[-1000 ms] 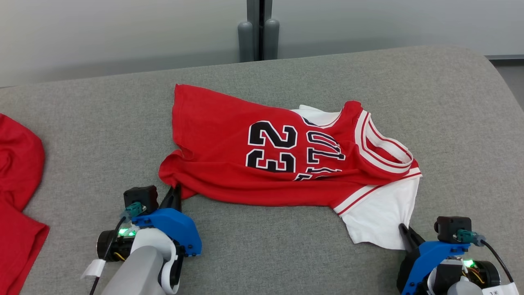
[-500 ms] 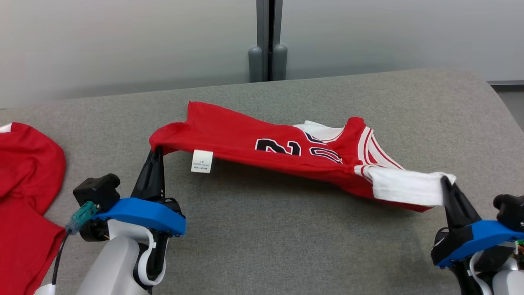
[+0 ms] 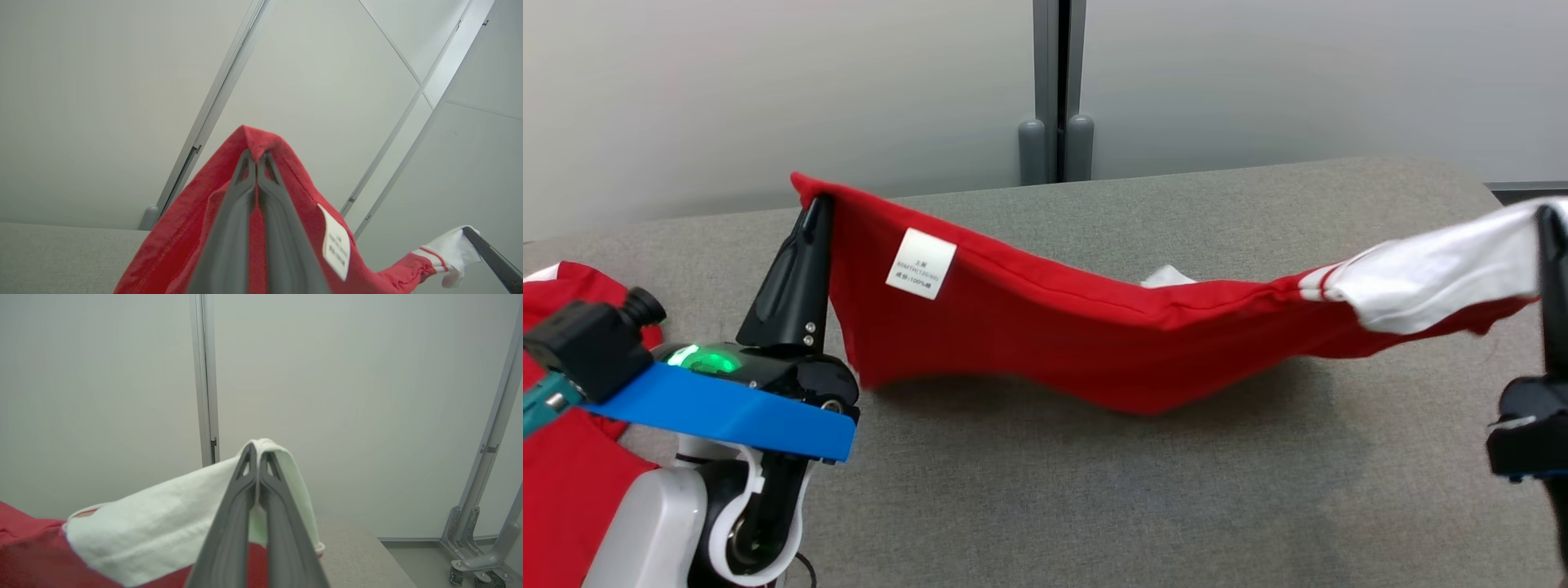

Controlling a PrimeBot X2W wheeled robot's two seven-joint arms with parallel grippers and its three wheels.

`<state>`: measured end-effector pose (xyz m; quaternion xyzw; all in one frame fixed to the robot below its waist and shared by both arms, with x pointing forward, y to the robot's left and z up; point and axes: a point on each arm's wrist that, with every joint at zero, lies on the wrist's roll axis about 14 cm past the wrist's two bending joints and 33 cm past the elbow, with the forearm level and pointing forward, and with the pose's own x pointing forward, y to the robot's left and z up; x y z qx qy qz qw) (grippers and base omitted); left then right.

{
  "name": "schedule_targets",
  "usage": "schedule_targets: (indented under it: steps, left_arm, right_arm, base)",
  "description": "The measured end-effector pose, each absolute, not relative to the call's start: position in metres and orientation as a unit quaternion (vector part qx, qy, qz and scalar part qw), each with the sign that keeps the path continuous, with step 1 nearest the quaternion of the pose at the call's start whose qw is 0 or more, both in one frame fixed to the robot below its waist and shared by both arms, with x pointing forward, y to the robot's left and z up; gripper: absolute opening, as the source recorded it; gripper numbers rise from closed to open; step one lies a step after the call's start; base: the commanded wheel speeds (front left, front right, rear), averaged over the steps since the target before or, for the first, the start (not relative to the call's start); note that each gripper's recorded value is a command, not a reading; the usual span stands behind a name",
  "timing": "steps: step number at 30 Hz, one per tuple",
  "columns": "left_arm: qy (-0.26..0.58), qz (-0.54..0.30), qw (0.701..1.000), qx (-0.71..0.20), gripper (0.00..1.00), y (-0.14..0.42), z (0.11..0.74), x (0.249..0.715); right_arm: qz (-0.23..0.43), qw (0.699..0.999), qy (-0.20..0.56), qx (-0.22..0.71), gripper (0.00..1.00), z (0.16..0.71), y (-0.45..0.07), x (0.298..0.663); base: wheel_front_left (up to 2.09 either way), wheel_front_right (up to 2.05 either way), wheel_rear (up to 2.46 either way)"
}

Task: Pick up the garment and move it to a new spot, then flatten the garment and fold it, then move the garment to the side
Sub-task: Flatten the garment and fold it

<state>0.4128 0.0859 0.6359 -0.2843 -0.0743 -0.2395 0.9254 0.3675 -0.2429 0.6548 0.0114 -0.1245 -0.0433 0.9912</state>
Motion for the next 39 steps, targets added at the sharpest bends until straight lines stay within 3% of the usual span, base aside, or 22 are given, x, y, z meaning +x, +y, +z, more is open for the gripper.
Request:
schedule_targets:
  steps: [6, 10, 15, 21, 27, 34, 39]
  left_arm:
    - [-0.078, -0.305, 0.894, -0.32, 0.0, 0.068, 0.683, 0.4]
    - [-0.062, -0.324, 0.897, -0.293, 0.0, 0.063, 0.691, 0.41]
    - [0.007, -0.311, 0.912, -0.269, 0.0, 0.058, 0.658, 0.455]
    - [0.05, -0.279, 0.932, -0.226, 0.0, 0.058, 0.619, 0.536]
    - [-0.011, -0.225, 0.959, -0.172, 0.0, 0.084, 0.627, 0.614]
    - [-0.114, -0.21, 0.955, -0.174, 0.0, 0.099, 0.669, 0.647]
    - [-0.107, -0.215, 0.958, -0.158, 0.0, 0.093, 0.64, 0.655]
  right_arm:
    - [-0.036, 0.979, -0.198, -0.036, 0.0, 0.717, -0.244, 0.367]
    - [-0.02, 0.976, -0.209, -0.06, 0.0, 0.736, -0.24, 0.383]
    - [-0.002, 0.984, -0.17, -0.051, 0.0, 0.723, -0.242, 0.432]
    - [0.016, 0.99, -0.132, -0.043, 0.0, 0.699, -0.242, 0.518]
    - [0.031, 0.981, -0.185, -0.057, 0.0, 0.714, -0.23, 0.59]
    - [0.03, 0.95, -0.304, -0.069, 0.0, 0.762, -0.22, 0.614]
    - [0.028, 0.964, -0.256, -0.071, 0.0, 0.718, -0.226, 0.631]
  base:
    - [0.0, 0.0, 0.0]
    - [0.0, 0.0, 0.0]
    - [0.0, 0.0, 0.0]
    - [0.0, 0.0, 0.0]
    - [0.0, 0.0, 0.0]
    - [0.0, 0.0, 0.0]
    - [0.0, 0.0, 0.0]
